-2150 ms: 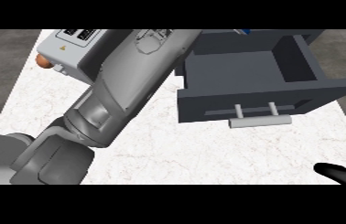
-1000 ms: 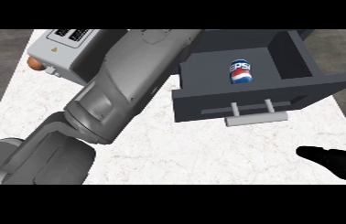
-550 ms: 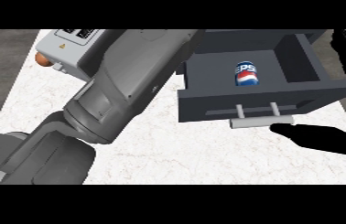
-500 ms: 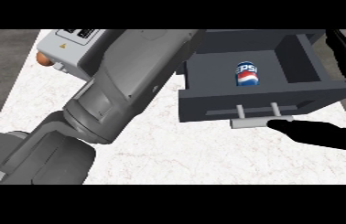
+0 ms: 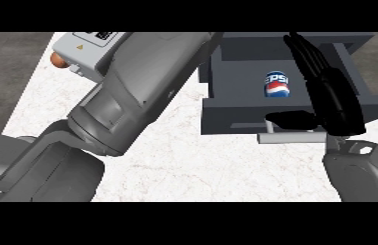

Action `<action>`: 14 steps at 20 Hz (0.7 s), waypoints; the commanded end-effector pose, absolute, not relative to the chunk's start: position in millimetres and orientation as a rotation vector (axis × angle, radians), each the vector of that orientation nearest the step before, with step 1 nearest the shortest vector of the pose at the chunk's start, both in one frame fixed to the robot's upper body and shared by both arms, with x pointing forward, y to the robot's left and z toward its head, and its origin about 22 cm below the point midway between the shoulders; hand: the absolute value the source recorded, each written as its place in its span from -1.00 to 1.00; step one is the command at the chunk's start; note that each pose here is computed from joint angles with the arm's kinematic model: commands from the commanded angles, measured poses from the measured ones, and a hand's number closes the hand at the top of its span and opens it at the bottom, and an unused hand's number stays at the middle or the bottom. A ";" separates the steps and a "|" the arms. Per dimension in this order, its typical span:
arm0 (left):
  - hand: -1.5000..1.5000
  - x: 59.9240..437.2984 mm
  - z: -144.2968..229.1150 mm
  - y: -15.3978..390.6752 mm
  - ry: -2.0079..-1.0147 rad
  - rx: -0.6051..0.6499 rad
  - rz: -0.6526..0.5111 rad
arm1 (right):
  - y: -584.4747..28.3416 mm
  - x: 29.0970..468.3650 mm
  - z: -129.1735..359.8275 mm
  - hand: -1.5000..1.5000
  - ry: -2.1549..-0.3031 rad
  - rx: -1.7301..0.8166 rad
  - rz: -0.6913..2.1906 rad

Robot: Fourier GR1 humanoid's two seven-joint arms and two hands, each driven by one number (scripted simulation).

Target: Pick up the can, place it into the drawer and close the drawer

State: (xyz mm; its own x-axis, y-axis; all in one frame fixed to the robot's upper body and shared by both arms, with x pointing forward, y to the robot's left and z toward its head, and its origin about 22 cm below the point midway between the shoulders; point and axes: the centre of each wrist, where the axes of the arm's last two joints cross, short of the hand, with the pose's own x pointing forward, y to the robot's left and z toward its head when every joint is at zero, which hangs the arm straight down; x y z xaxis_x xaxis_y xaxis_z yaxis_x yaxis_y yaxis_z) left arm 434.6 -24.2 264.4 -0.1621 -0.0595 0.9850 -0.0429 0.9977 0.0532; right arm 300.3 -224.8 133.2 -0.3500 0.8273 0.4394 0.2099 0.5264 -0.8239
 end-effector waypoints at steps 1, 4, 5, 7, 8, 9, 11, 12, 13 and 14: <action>-1.00 439.2 265.4 -13.4 -1.725 0.040 -0.034 | -230.8 328.1 102.4 -1.00 -1.769 -0.952 0.941; -1.00 446.5 264.9 3.0 -1.724 0.053 -0.006 | -206.5 344.7 97.5 -1.00 -1.808 -0.977 0.961; -1.00 442.3 267.7 -7.6 -1.702 0.051 0.027 | -185.8 340.6 83.3 -1.00 -1.823 -0.966 0.999; -1.00 442.2 262.0 -5.1 -1.725 0.053 -0.026 | -195.8 367.0 79.4 -1.00 -1.772 -1.018 0.974; -1.00 442.7 263.8 -2.7 -1.720 0.060 -0.005 | -200.7 365.1 62.6 -1.00 -1.764 -1.016 0.986; -1.00 444.2 269.2 2.8 -1.716 0.071 0.015 | -194.4 371.8 67.3 -1.00 -1.773 -1.021 0.989; -1.00 448.9 257.8 14.4 -1.706 0.074 0.010 | -178.4 381.4 58.6 -1.00 -1.769 -1.049 0.961; -1.00 455.5 258.1 35.4 -1.714 0.082 0.005 | -198.4 382.7 53.6 -1.00 -1.763 -1.076 0.950; -1.00 453.1 274.1 29.9 -1.717 0.075 0.002 | -182.6 387.1 48.7 -1.00 -1.770 -1.100 0.944; -1.00 454.5 271.6 34.7 -1.710 0.078 0.024 | -195.2 401.4 66.6 -1.00 -1.754 -1.124 0.923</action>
